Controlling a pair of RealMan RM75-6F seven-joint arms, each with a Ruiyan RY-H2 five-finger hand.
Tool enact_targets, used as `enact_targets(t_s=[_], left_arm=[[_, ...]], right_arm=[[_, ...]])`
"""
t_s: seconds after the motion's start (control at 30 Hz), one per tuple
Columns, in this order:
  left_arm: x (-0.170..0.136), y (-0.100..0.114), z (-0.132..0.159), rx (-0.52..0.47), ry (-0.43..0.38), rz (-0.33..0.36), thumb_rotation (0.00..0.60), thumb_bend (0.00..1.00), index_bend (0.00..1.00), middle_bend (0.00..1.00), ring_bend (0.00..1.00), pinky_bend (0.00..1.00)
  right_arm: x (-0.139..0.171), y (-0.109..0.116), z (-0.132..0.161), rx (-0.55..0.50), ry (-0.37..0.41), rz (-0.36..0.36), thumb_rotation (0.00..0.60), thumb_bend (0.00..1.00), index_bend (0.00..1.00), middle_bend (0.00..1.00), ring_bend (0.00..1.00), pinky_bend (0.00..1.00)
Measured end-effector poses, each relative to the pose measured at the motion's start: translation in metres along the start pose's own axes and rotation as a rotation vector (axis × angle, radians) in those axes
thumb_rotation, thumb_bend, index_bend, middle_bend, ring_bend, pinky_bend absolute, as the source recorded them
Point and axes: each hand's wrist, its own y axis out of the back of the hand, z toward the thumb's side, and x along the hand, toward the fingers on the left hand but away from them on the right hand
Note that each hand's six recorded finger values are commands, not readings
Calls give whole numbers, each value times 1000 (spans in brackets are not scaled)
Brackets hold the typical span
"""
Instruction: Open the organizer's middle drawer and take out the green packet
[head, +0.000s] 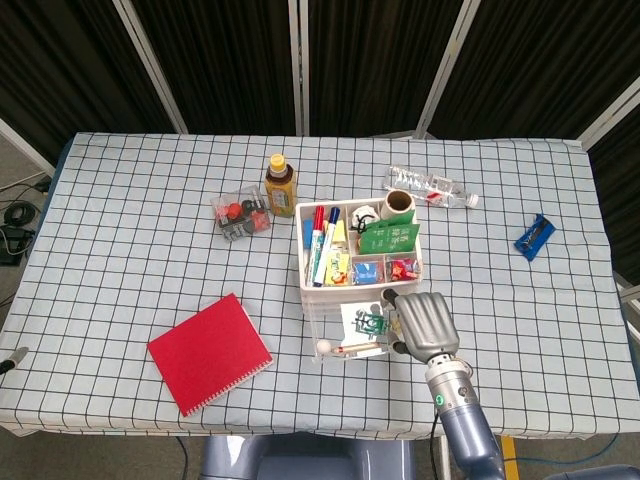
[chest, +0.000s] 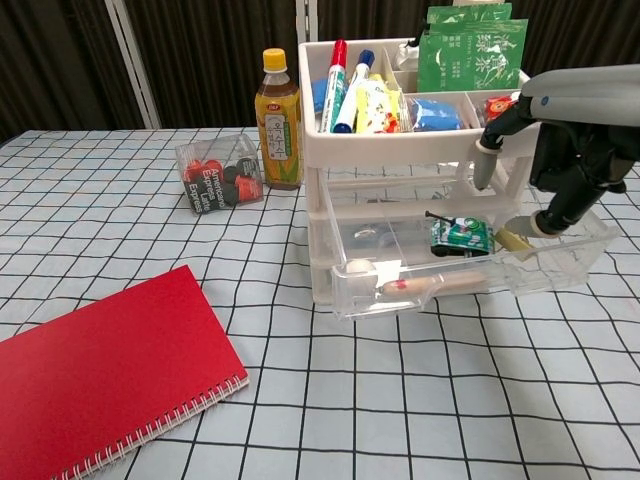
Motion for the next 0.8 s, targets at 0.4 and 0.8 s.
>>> enact_targets(t_s=[0.4,0.8], left_arm=[[1,-2,0,7,0,-4,600,62,0,0,0,0],[1,-4,1,14,1,-11,600,63,0,0,0,0]], right_arm=[[-5,-5,2,24,-13,39,600,178,438,1000,1000,777],[-8,-6,10,16,-8,54,600,172,432,1000,1000,777]])
